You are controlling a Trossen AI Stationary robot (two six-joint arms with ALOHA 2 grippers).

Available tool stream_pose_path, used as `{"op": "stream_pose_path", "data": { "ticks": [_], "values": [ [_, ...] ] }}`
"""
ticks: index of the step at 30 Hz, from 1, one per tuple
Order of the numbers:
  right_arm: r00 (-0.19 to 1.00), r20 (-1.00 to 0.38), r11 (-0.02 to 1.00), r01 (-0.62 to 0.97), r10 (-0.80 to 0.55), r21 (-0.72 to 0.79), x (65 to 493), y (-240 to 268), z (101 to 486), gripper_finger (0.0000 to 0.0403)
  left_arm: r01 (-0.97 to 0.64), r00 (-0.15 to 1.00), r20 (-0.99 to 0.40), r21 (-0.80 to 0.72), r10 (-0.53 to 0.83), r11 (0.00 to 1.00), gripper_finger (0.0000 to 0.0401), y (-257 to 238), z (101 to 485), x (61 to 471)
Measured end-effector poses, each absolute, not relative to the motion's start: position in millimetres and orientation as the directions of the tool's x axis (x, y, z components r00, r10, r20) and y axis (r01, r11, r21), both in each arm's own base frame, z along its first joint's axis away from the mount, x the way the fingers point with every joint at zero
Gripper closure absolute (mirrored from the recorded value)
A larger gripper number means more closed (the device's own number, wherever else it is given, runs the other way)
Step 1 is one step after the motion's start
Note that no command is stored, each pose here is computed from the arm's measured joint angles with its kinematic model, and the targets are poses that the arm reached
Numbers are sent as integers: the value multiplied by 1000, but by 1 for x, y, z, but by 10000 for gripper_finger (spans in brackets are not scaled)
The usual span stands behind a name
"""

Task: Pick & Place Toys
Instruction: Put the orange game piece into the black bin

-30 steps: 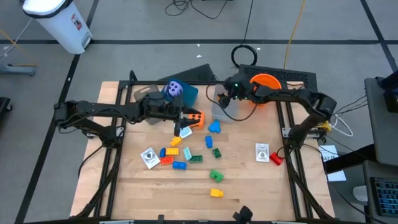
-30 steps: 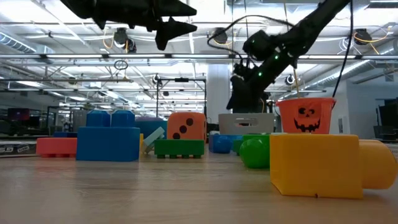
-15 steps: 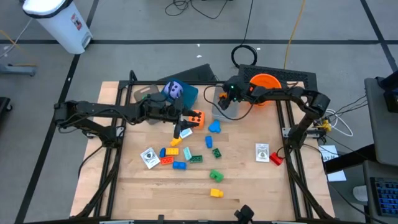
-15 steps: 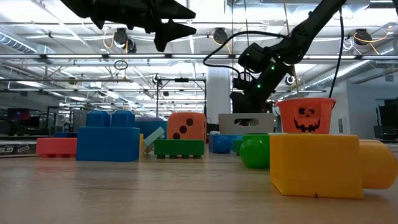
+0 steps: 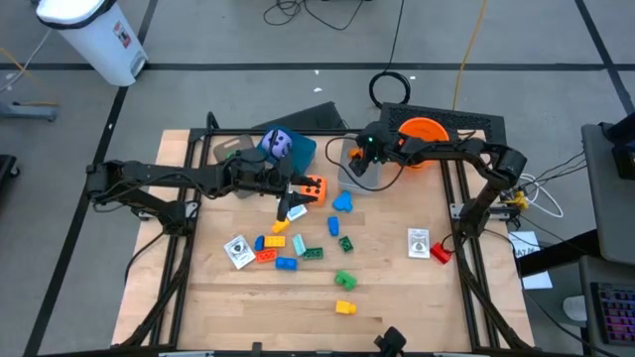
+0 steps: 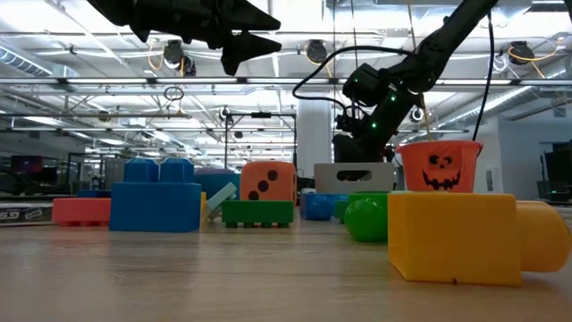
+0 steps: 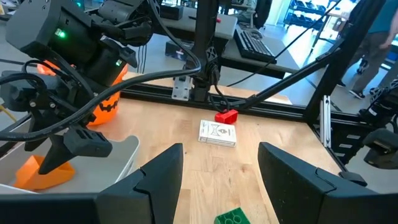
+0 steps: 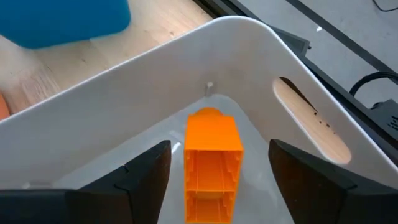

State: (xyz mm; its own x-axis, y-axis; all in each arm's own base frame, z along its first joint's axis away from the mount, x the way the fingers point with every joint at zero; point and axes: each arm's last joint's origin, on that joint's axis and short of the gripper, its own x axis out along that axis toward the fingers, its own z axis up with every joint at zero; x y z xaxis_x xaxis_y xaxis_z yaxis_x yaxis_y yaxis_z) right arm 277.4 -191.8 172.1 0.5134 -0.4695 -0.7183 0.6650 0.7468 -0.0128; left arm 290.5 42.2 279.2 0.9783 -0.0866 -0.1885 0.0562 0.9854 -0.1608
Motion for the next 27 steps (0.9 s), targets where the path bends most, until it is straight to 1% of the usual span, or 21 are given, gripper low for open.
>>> {"op": "stream_pose_path", "data": {
  "ticks": [7,16,19,23,27],
  "values": [
    [517,-715,752,659,-471,-19,278,-192,171,144,56,978,-188,-161,-86,985,187,42,279,291],
    [478,-758,758,652,-444,-34,284,-196,143,147,56,979,-186,-160,-85,986,187,42,280,291],
    [485,-751,760,649,-448,-35,286,-197,141,152,55,979,-186,-160,-85,985,187,42,279,291],
    [484,-751,766,641,-449,-45,286,-197,141,174,55,979,-187,-161,-85,985,187,42,279,291],
    [491,-743,769,637,-454,-48,286,-198,141,224,55,978,-190,-161,-85,985,187,42,279,290]
  ]
}}
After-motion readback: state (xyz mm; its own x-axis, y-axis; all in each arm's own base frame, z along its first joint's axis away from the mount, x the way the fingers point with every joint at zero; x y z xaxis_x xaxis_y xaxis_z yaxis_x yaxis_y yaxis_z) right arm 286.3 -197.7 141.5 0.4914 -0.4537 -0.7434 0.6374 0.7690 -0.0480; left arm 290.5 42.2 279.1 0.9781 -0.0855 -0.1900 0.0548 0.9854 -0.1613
